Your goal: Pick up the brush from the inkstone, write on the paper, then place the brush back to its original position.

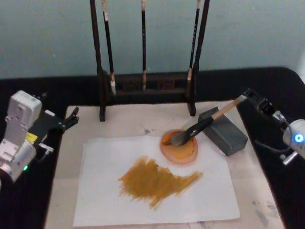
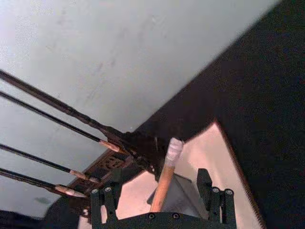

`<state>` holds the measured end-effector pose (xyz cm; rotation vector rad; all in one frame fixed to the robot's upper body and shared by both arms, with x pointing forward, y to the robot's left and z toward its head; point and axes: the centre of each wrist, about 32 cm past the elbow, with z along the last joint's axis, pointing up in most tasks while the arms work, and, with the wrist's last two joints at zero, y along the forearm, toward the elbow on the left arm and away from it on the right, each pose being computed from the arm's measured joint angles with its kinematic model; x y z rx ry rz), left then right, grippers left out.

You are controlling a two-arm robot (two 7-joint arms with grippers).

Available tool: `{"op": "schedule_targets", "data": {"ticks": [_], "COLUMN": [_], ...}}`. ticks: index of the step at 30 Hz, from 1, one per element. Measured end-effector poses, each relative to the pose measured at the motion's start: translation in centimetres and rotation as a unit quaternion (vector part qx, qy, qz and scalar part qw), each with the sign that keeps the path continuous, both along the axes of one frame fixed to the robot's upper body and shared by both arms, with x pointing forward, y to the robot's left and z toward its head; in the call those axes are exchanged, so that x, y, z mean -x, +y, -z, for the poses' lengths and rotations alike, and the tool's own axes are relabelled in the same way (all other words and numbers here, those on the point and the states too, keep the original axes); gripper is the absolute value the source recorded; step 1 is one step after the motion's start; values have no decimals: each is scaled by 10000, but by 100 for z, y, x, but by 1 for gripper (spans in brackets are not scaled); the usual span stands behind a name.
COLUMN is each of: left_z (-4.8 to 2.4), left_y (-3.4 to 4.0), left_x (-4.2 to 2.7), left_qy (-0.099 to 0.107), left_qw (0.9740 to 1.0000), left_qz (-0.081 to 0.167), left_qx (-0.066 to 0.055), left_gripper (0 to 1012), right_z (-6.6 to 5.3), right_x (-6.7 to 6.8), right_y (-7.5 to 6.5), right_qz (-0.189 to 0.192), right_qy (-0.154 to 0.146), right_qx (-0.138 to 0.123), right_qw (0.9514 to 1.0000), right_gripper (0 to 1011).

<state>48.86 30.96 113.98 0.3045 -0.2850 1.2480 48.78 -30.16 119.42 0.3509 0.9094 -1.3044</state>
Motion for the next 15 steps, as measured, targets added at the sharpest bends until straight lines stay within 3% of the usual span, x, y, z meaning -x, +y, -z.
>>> {"op": "schedule_targets", "data": {"ticks": [6,8,10,11,14,15], "left_z": [0,0,0,0,0,0], "left_y": [0,0,0,0,0,0], "left_x": [0,0,0,0,0,0], "left_qy": [0,0,-1,0,-1,0], "left_qw": [10000,10000,10000,10000,10000,10000], "left_qz": [0,0,0,0,0,0], "left_qx": [0,0,0,0,0,0], "left_gripper": [1010,1010,1010,1010,1010,1010], "right_z": [-138,-209,-275,-324,-382,-403], "right_x": [94,124,152,168,192,205], "right_y": [38,58,92,115,159,195], "right_qz": [62,73,39,1,-88,-159], "right_qy": [-452,-766,-1096,-1351,-1679,-1852], "right_qx": [630,1084,1619,2054,2667,3011], "right_qw": [9970,9911,9807,9693,9490,9353], "right_gripper": [1000,1000,1000,1000,1000,1000]}}
